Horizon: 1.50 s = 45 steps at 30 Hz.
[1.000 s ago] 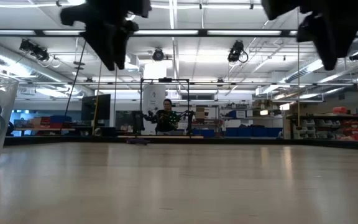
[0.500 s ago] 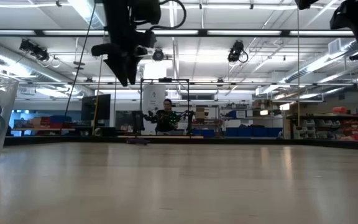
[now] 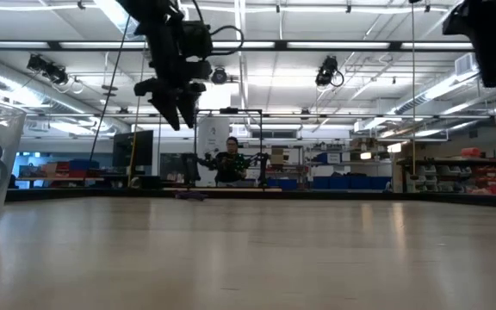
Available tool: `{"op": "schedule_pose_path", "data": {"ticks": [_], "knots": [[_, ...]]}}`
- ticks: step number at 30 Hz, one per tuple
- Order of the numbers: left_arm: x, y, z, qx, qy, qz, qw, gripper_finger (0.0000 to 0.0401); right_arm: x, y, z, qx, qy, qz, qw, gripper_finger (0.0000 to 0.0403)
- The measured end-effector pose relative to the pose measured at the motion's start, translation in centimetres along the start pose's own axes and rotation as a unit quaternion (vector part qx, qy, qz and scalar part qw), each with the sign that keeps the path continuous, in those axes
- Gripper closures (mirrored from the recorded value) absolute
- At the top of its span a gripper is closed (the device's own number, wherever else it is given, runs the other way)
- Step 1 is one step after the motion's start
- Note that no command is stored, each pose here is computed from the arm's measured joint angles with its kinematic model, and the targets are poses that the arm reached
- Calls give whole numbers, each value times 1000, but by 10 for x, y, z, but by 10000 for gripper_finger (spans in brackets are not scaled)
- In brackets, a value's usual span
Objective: Pick and place USB-C Cables
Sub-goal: Put the violet charger cable into the transparent bin
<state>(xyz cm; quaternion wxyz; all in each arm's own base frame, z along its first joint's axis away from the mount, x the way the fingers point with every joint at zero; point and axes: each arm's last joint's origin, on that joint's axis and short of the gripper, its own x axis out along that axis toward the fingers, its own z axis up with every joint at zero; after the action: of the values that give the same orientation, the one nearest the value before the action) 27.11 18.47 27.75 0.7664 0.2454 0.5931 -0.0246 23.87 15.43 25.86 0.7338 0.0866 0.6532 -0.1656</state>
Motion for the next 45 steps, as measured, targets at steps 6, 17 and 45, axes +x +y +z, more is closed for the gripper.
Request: {"op": "schedule_pose_path", "data": {"ticks": [6,17,45], "knots": [[40,11,2,-7,66,23,998,127,0,-1,2,-9,-29,-22,999,208],[94,-3,11,45,159,-24,986,124,0,-2,3,-18,-53,-41,998,208],[118,-11,29,-32,123,-46,991,124,0,-2,4,-27,-67,-45,996,208]]}}
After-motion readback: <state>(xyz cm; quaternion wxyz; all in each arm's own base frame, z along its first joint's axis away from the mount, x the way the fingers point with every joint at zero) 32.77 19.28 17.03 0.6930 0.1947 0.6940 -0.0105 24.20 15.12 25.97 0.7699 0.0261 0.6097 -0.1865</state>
